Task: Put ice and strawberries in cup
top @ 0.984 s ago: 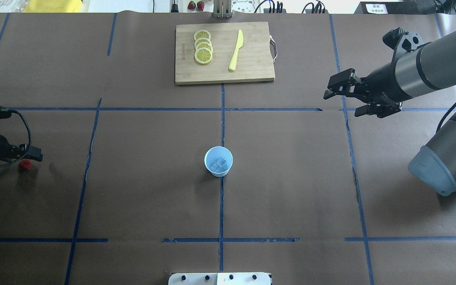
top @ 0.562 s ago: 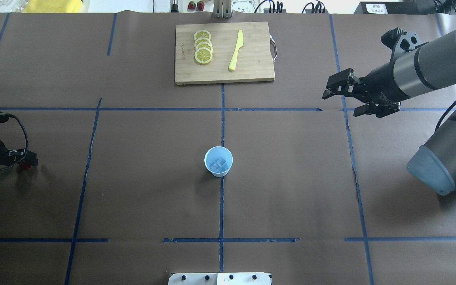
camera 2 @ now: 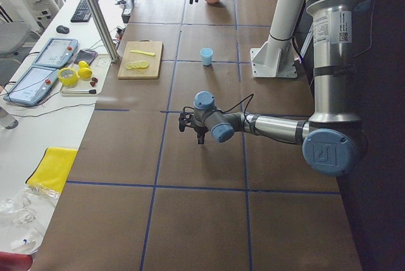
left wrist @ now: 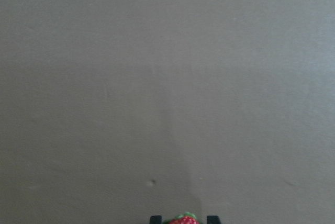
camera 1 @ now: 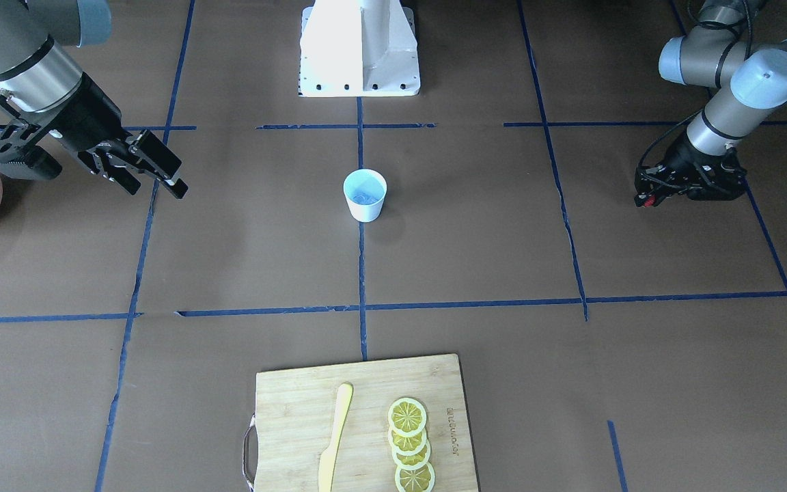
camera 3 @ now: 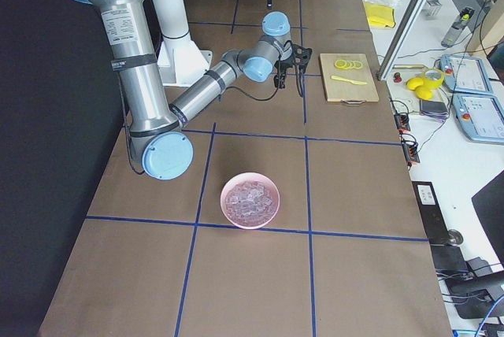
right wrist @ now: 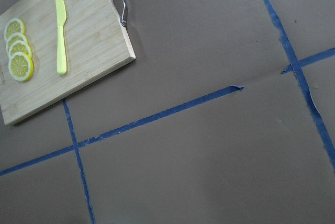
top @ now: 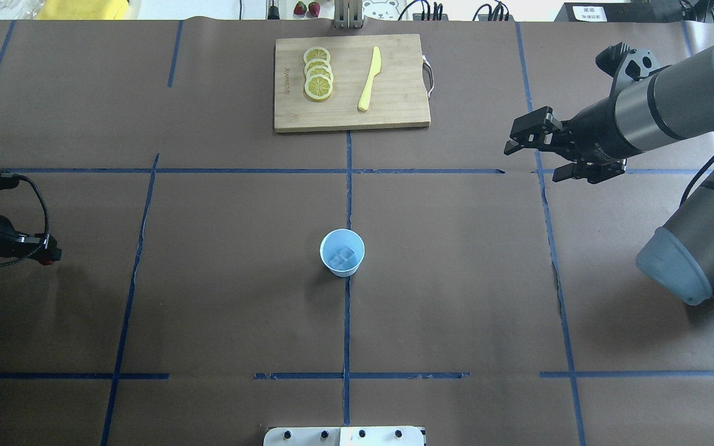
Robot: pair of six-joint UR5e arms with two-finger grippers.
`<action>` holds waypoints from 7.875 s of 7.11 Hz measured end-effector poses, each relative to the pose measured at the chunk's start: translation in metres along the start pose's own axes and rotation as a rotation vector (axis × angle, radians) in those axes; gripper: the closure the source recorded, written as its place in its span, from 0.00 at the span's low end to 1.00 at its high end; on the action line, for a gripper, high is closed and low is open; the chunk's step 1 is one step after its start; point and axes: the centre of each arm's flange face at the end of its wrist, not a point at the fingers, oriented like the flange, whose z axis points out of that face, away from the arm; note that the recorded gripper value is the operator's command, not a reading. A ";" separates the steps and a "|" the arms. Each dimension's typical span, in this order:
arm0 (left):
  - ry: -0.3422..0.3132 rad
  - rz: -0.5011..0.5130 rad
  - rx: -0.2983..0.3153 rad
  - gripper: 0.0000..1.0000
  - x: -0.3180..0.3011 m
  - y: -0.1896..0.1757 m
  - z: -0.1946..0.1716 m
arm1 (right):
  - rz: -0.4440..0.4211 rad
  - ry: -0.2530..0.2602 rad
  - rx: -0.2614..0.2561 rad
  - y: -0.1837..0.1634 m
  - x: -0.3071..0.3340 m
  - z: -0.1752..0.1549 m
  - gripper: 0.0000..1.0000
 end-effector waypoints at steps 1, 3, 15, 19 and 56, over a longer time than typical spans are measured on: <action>0.082 -0.035 -0.011 1.00 0.047 -0.003 -0.016 | 0.001 0.000 0.000 0.000 0.001 0.000 0.00; 0.260 -0.105 -0.055 1.00 0.192 -0.005 -0.024 | 0.002 0.001 0.000 0.000 0.002 -0.001 0.00; 0.441 -0.166 0.073 0.23 0.445 0.003 -0.010 | -0.002 -0.009 0.002 0.002 0.000 -0.007 0.00; 0.439 -0.172 0.096 0.19 0.439 -0.002 -0.012 | 0.002 -0.008 0.009 -0.002 0.001 -0.009 0.00; -0.114 0.111 -0.082 0.00 -0.324 -0.001 -0.180 | -0.557 0.405 -0.161 -0.161 0.457 -0.148 0.00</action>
